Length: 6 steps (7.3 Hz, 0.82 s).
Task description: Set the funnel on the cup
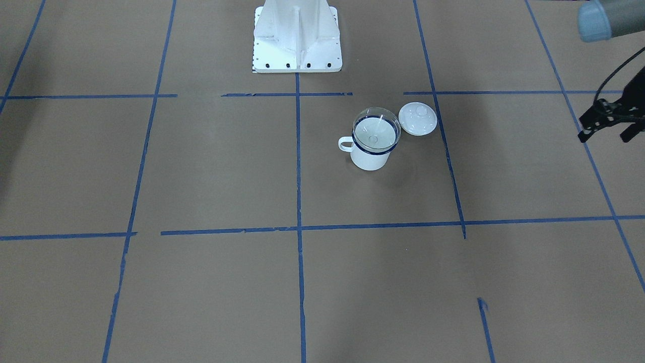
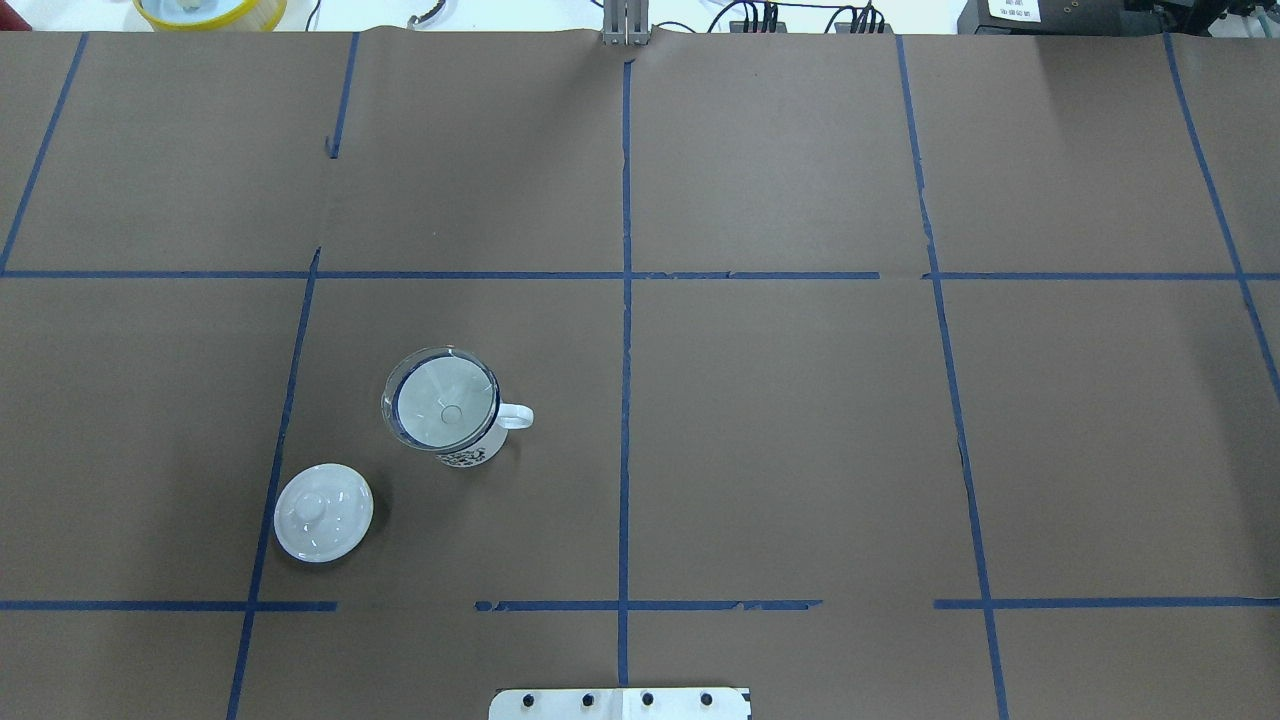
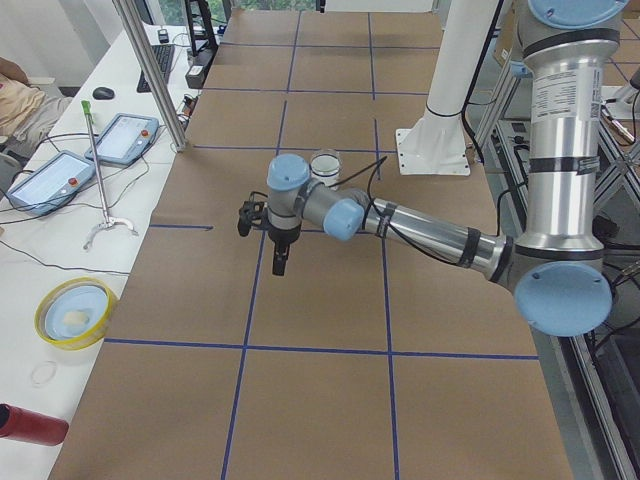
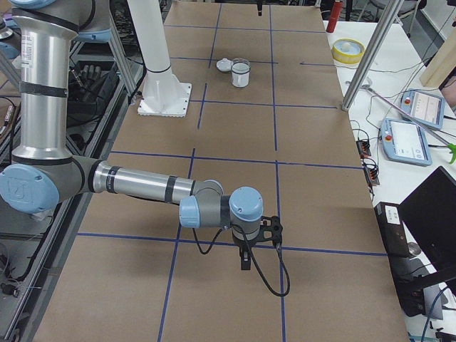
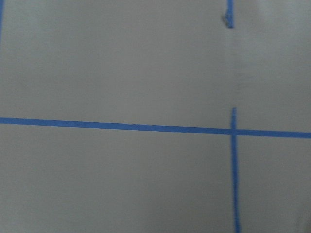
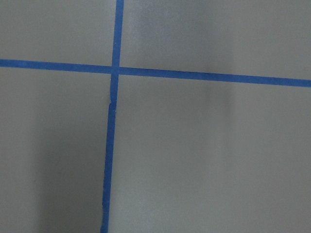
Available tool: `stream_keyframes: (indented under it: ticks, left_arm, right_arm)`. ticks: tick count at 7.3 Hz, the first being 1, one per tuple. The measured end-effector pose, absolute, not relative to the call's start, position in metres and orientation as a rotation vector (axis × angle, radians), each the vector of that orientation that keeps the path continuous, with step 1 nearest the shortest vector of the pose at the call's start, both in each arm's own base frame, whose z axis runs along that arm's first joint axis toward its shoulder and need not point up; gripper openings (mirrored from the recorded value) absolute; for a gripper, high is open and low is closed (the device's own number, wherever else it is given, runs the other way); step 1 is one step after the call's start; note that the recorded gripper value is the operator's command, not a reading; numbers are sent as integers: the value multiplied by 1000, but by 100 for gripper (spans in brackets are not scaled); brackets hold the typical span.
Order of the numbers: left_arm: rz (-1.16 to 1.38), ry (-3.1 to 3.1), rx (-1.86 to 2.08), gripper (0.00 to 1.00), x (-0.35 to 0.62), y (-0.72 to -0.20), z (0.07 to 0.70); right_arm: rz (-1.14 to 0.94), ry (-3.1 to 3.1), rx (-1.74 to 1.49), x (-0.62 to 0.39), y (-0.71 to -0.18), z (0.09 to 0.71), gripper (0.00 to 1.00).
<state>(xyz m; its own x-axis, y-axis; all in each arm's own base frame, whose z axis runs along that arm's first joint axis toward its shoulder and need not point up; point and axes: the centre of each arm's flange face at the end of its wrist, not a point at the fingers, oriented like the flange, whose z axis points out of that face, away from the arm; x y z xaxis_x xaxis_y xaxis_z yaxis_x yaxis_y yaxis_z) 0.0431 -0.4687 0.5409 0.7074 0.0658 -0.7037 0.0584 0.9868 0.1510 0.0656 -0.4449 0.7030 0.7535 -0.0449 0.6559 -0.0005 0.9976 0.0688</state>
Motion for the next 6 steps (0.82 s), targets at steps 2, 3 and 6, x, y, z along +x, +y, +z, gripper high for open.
stream_keyframes:
  ticks: [2,3,6]
  left_arm:
    - [31,794,154,100,-31,-439,611]
    - [42,790,122,100,-44,-437,622]
    - [100,785,107,100,-64,-434,631]
  right_arm:
    - [-24,-717,66,66,-445,703,100]
    - [-24,-717,66,66,-445,703,100]
    - [-24,-718,66,65,-445,703,100]
